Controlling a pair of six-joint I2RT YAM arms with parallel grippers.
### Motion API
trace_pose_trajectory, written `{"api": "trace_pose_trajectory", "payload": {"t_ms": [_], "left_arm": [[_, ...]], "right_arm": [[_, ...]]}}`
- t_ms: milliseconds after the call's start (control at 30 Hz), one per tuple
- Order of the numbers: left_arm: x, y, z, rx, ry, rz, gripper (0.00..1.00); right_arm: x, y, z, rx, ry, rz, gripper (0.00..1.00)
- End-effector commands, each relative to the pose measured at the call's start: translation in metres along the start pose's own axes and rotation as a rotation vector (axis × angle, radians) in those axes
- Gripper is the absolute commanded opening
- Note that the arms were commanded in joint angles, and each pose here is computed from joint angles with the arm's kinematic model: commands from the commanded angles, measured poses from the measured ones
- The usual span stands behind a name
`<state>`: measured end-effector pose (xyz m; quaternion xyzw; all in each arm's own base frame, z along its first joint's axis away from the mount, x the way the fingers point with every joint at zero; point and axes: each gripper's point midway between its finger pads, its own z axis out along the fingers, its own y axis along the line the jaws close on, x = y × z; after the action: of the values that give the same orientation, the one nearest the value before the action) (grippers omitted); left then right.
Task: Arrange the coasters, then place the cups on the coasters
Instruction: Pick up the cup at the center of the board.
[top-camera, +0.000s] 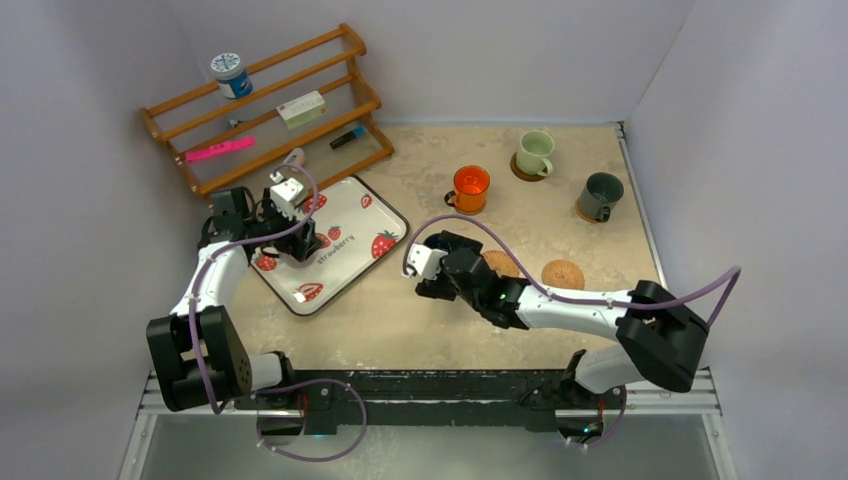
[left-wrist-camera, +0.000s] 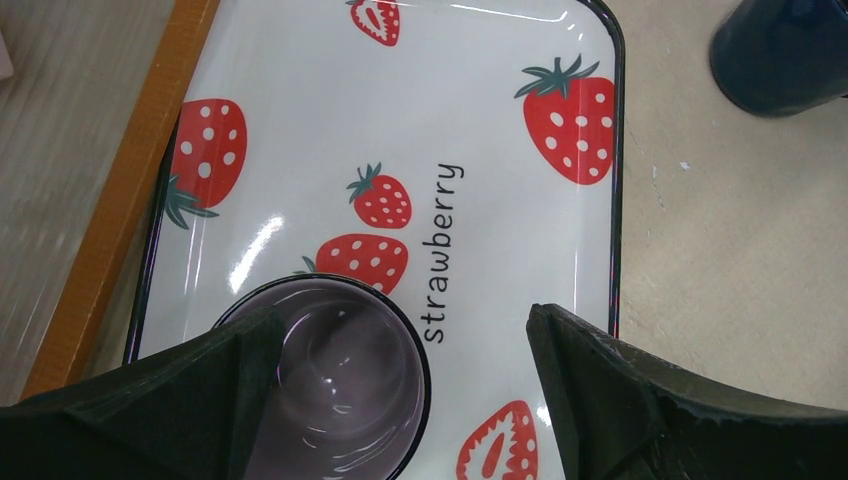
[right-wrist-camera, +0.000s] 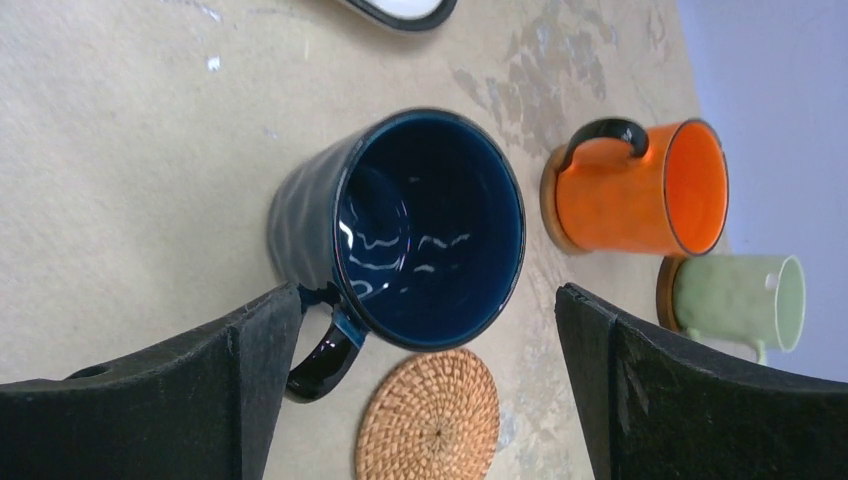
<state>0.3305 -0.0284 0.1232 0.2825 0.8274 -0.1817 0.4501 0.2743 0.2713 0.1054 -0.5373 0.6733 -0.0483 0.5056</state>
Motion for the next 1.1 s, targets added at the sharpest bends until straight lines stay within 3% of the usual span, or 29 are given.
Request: {"api": "trace_pose_trajectory", "payload": {"t_ms": [0, 333, 633, 1067], "left_arm": [[-0.005, -0.003, 0.002, 0.031, -0.034, 0.012, 1.0], [-0.004, -0.005, 0.003, 0.045, -0.032, 0.005, 1.0], [-0.005, -0.007, 0.001, 0.047, -0.031, 0.003, 1.0], [-0.008, 0.0, 0.003, 0.013, -0.044, -0.026, 1.0]], "right_arm": [[0.012, -0.007, -0.006, -0.008, 0.022, 0.047, 0.99], [0.019, -0.004, -0.013, -0.17, -0.014, 0.212, 0.99], [0.025, -0.009, -0.011, -0.258, -0.068, 0.336, 0.86], [0.03, -0.003, 0.003, -0.282, -0.062, 0.41, 0.75]]}}
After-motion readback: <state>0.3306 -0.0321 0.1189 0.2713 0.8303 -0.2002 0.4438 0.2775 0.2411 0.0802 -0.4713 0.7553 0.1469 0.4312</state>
